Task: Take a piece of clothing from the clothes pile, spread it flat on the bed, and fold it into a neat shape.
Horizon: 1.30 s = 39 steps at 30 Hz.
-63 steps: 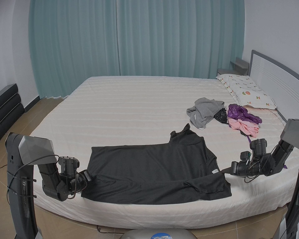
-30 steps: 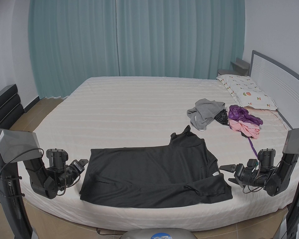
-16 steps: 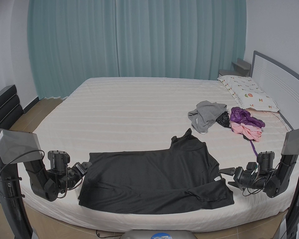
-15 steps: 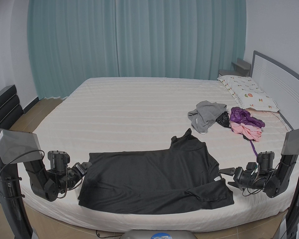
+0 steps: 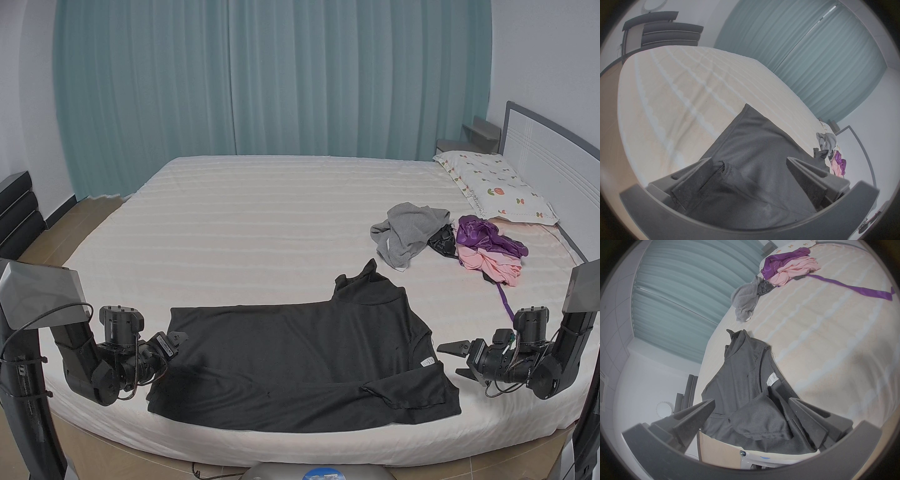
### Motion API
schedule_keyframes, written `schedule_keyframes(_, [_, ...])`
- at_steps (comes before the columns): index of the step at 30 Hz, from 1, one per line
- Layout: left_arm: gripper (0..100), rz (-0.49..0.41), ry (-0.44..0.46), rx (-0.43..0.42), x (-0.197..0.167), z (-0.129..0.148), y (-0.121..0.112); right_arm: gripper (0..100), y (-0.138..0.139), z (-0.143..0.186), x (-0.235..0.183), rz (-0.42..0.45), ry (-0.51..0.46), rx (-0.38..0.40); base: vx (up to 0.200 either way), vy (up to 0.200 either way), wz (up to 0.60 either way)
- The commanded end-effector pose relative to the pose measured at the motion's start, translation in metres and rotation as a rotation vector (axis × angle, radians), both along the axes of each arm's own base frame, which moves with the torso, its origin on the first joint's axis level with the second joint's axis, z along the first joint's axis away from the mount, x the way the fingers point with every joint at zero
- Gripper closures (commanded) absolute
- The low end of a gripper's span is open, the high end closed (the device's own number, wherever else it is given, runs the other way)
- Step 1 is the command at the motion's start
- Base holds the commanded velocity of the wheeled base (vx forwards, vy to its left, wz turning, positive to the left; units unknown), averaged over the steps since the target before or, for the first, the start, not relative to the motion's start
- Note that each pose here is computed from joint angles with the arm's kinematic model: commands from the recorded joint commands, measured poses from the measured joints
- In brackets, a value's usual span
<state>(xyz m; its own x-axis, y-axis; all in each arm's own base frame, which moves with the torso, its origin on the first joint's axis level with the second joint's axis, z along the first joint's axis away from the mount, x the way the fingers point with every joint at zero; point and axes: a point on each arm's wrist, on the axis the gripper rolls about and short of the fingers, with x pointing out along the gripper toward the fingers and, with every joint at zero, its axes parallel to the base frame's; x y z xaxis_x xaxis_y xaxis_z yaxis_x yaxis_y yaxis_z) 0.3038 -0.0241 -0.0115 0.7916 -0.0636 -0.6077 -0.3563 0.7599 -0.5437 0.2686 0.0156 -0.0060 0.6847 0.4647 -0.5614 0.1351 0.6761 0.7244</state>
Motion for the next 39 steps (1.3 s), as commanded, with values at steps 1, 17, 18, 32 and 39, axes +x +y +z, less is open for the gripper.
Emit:
schedule_keyframes(1, [0,-0.017,0.028,0.025,0.006,-0.014,-0.001,0,0.003,-0.003,0.000,0.012,0.011,-0.001,0.000,0.000,0.00])
schedule_keyframes(17, [100,-0.039,0.052,0.070,0.011,-0.028,-0.001,0,0.003,-0.006,0.001,0.009,0.015,-0.007,0.000,0.000,0.00])
schedule_keyframes(18, [100,-0.039,0.054,0.070,0.011,-0.028,-0.001,0,0.003,-0.006,0.001,0.007,0.015,-0.008,0.000,0.000,0.00])
schedule_keyframes(32, [100,-0.014,0.053,0.072,-0.016,-0.004,0.008,0,0.033,-0.008,0.020,0.002,-0.045,-0.102,0.000,0.000,0.00])
schedule_keyframes(39, [100,-0.028,0.035,0.087,-0.022,0.005,0.008,0,0.040,-0.020,0.039,0.060,-0.069,-0.162,0.000,0.000,0.00])
